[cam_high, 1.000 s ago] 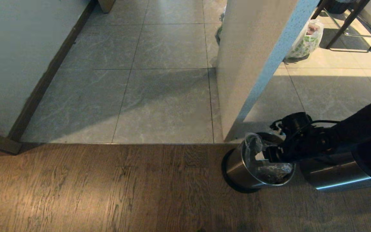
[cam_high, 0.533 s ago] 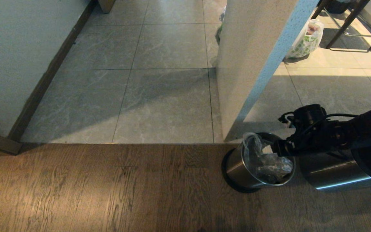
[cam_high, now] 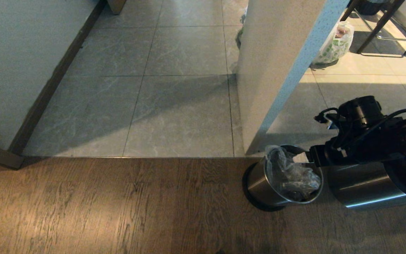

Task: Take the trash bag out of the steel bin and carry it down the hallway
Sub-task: Pick up the trash bag

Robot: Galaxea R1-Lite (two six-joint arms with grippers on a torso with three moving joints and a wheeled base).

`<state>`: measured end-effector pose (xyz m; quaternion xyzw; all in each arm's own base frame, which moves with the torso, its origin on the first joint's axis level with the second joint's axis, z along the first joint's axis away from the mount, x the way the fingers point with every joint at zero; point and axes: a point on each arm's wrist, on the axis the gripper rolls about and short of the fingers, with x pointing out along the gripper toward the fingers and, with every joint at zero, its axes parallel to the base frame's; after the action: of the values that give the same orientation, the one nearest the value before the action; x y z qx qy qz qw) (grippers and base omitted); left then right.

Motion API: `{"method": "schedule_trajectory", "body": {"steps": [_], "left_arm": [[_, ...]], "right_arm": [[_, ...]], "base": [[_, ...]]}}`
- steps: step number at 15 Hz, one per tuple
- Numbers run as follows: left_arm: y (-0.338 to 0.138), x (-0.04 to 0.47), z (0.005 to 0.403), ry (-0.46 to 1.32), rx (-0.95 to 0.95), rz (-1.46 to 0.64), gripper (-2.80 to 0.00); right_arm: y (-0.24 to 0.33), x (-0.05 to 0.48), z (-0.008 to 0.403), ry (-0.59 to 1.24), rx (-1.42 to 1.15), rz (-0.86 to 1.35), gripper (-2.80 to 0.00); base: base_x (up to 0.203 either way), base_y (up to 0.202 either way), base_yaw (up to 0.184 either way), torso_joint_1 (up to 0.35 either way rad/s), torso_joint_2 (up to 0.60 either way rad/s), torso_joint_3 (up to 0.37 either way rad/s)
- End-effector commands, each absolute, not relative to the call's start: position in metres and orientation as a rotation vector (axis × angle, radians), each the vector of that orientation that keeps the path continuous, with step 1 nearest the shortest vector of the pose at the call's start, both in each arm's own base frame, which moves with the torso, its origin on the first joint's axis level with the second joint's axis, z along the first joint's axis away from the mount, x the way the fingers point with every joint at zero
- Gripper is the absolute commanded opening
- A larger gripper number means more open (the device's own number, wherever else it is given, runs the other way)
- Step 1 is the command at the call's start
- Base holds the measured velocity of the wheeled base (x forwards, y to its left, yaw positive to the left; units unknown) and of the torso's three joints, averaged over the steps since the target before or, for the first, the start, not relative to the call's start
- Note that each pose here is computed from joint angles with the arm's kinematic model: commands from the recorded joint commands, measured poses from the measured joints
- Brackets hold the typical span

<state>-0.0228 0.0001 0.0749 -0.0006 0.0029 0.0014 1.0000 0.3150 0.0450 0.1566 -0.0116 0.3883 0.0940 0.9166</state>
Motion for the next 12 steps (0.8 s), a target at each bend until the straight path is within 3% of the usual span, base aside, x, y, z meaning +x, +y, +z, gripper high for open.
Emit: {"method": "schedule_trajectory", "body": {"steps": [1, 7, 12], "left_arm": [[0.000, -0.023, 0.075, 0.006, -0.002, 0.003, -2.80], [0.000, -0.023, 0.075, 0.006, -0.002, 0.003, -2.80], [0.000, -0.023, 0.075, 0.006, -0.002, 0.003, -2.80]], "right_arm": [[0.061, 0.313, 0.157, 0.800, -0.039, 0.248, 0.00], [0.088, 0.335, 0.115, 0.905, -0.070, 0.310, 0.00], [0.095, 0.345, 0.104, 0.942, -0.007, 0.343, 0.00]], "base": [[0.000, 0.000, 0.000, 0.000, 0.00, 0.000], [0.000, 0.000, 0.000, 0.000, 0.00, 0.000], [0.000, 0.000, 0.000, 0.000, 0.00, 0.000]]}}
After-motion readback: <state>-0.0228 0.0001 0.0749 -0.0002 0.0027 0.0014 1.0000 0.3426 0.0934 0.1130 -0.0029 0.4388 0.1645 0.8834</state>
